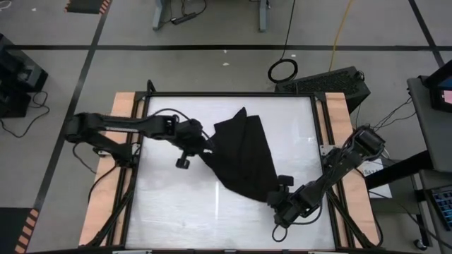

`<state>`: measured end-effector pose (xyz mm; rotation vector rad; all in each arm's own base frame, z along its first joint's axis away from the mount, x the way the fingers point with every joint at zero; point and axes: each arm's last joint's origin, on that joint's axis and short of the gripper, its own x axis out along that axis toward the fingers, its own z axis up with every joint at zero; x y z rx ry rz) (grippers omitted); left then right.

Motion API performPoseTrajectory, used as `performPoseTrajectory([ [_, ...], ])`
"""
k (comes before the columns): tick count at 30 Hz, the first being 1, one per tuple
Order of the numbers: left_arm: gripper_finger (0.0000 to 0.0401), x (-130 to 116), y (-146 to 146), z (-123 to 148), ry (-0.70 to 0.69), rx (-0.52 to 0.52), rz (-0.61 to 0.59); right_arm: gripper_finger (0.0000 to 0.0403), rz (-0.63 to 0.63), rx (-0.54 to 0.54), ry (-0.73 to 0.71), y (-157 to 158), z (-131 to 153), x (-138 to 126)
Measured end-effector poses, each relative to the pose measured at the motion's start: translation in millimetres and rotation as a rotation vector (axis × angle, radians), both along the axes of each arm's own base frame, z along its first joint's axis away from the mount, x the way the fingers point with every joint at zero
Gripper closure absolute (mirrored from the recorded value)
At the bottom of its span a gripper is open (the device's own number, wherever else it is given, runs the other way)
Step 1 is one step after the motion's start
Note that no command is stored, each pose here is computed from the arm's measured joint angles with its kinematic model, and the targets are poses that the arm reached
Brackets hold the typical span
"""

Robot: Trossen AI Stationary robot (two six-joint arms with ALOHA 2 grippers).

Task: Roll napkin
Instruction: Roll the black napkin

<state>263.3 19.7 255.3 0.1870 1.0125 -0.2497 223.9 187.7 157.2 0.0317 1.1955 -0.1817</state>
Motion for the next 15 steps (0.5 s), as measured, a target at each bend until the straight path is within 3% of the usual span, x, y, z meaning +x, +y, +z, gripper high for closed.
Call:
performPoseTrajectory([
  [7,0.0400,-11,-14,42,-0.093,0.062,-0.003,0.0227,0.005,0.000,0.003,2,1,-7],
  [15,0.0401,-13,-25,43,-0.069,0.092,0.016,0.0227,-0.012,0.052,-0.041,7,-4,-9],
])
